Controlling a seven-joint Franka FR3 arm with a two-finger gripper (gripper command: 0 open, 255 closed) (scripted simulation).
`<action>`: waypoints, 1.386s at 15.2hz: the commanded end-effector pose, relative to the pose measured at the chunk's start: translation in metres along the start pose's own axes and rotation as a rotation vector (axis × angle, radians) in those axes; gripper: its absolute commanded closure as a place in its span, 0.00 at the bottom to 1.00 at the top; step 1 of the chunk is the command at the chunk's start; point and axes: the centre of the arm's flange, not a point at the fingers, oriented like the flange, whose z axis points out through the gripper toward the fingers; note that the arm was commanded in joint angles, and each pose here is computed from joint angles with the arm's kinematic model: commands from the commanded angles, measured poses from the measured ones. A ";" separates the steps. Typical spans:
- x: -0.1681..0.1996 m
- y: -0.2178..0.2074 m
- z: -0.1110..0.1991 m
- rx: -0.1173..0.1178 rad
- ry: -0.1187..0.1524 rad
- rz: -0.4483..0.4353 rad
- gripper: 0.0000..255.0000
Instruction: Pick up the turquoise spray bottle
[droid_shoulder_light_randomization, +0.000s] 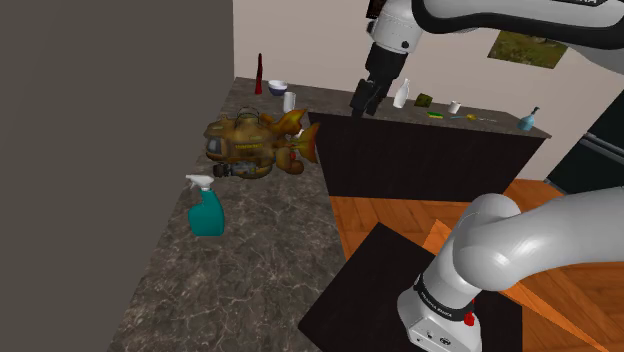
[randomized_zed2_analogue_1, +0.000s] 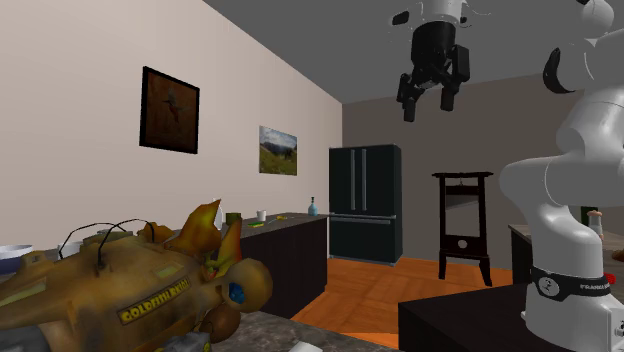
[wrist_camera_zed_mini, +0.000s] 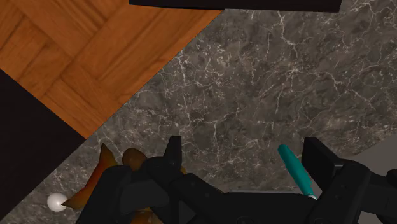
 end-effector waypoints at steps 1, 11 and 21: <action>0.000 0.000 0.000 0.000 0.000 0.000 0.00; 0.106 -0.043 0.072 0.017 -0.032 -0.172 0.00; 0.200 -0.105 0.147 0.033 -0.063 -0.345 0.00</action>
